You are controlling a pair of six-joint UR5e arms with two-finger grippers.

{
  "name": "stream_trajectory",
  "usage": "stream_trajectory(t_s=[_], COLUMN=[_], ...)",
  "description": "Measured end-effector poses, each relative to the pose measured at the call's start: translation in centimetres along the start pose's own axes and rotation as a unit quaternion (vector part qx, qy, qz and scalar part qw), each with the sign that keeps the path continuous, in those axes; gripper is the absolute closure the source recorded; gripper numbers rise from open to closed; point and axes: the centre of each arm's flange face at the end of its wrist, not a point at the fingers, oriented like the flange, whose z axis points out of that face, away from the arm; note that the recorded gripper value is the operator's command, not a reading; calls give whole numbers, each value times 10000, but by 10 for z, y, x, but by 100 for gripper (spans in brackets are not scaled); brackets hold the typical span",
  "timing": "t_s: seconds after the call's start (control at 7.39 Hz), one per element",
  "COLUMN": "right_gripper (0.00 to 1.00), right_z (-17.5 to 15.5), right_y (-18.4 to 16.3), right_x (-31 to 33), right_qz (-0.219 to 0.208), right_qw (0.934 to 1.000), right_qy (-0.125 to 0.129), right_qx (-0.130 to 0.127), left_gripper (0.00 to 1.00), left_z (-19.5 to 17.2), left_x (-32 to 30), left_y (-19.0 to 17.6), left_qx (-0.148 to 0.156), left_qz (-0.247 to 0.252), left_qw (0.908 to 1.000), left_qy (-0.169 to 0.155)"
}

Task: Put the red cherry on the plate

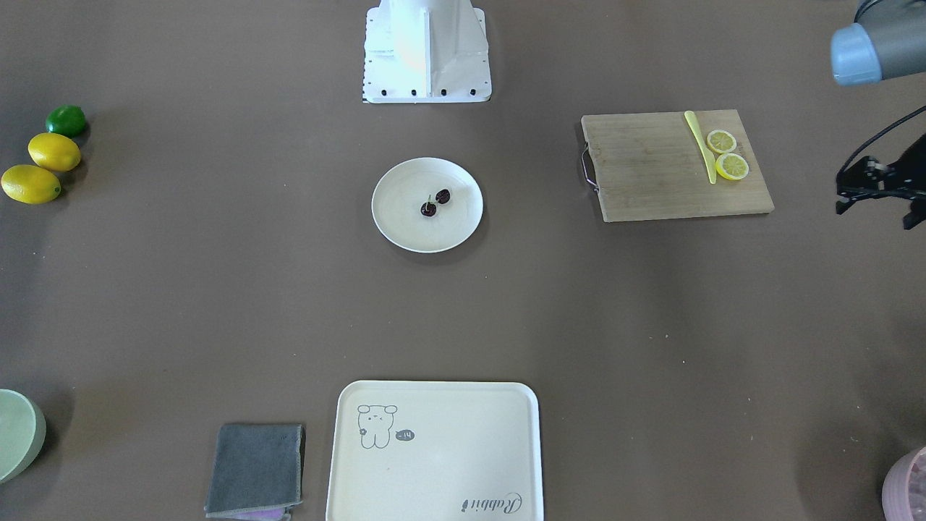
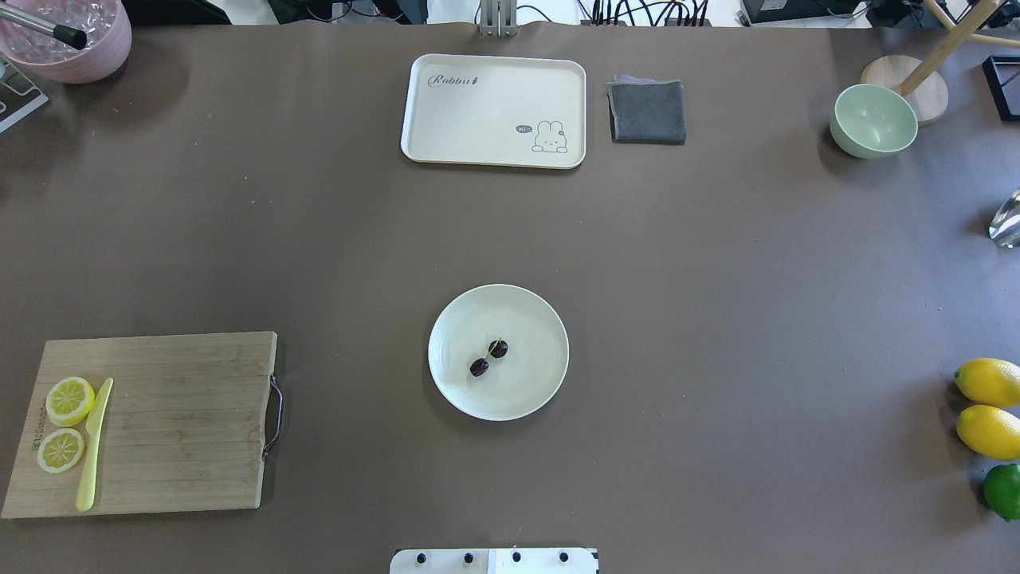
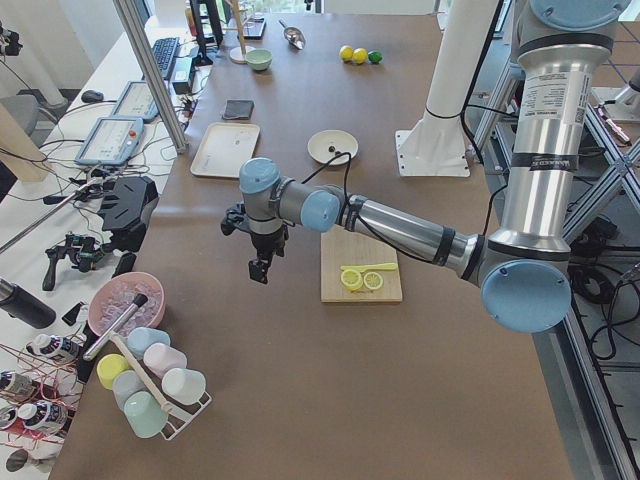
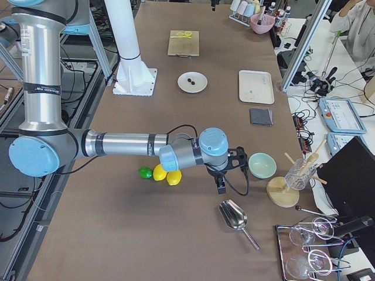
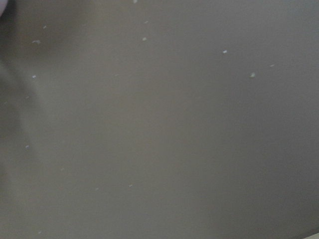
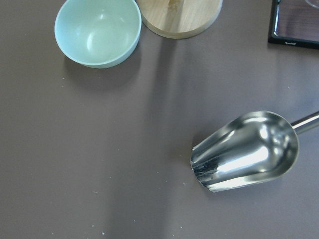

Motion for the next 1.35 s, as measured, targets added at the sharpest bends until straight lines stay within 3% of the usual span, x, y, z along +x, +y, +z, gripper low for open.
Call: stream_trajectory(t_s=[0.27, 0.54, 0.81, 1.08, 1.35], right_gripper=[0, 0, 0, 0, 0], right_z=[-18, -20, -17, -9, -4], right_y=[36, 50, 50, 44, 40], right_x=[30, 40, 40, 34, 29], right_qz=[129, 203, 178, 78, 12], right_qw=[9998, 9997, 9997, 9997, 9996], right_qy=[-49, 33, 126, 239, 276], right_qx=[130, 133, 86, 3, -50], left_gripper=[3, 3, 3, 2, 2], left_z=[-14, -2, 8, 9, 7], left_x=[-71, -103, -117, -128, -132], left_y=[24, 59, 82, 86, 88], left_qx=[117, 53, -45, -185, -223], left_qz=[-571, -731, -396, -233, -205], left_qw=[9971, 9947, 9975, 9995, 9995], left_qy=[489, 717, 582, 88, -135])
